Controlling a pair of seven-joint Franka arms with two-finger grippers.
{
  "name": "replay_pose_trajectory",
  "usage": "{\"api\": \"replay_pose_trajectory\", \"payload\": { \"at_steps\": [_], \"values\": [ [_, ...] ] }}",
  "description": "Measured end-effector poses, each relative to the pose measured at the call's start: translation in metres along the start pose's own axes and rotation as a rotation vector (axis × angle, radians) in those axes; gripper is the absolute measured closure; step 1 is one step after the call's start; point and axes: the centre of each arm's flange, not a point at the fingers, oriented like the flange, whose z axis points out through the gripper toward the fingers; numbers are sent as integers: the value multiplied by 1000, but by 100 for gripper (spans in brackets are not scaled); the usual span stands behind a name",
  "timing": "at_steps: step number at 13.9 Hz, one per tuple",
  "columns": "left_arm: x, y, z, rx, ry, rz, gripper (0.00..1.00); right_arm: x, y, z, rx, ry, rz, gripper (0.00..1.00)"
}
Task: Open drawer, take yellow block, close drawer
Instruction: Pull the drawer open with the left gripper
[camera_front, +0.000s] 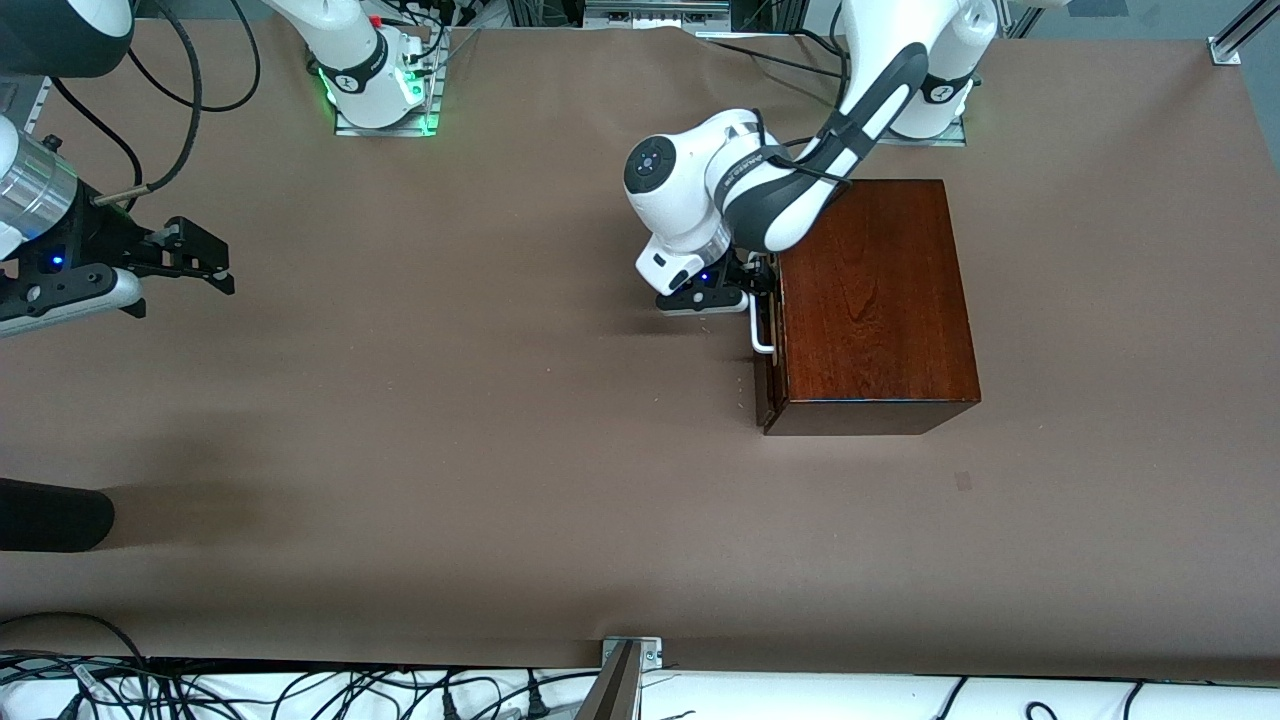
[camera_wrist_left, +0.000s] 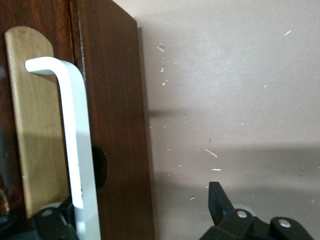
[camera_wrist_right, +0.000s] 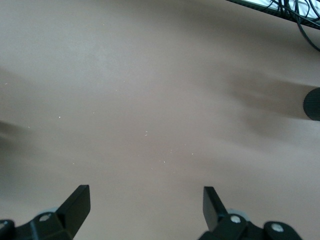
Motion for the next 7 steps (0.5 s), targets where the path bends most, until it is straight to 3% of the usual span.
{"api": "replay_pose_trajectory", "payload": {
  "at_steps": [7],
  "values": [
    [2, 33, -18, -83, 46, -61, 0, 0, 1, 0, 0, 0, 1, 0]
  ]
}}
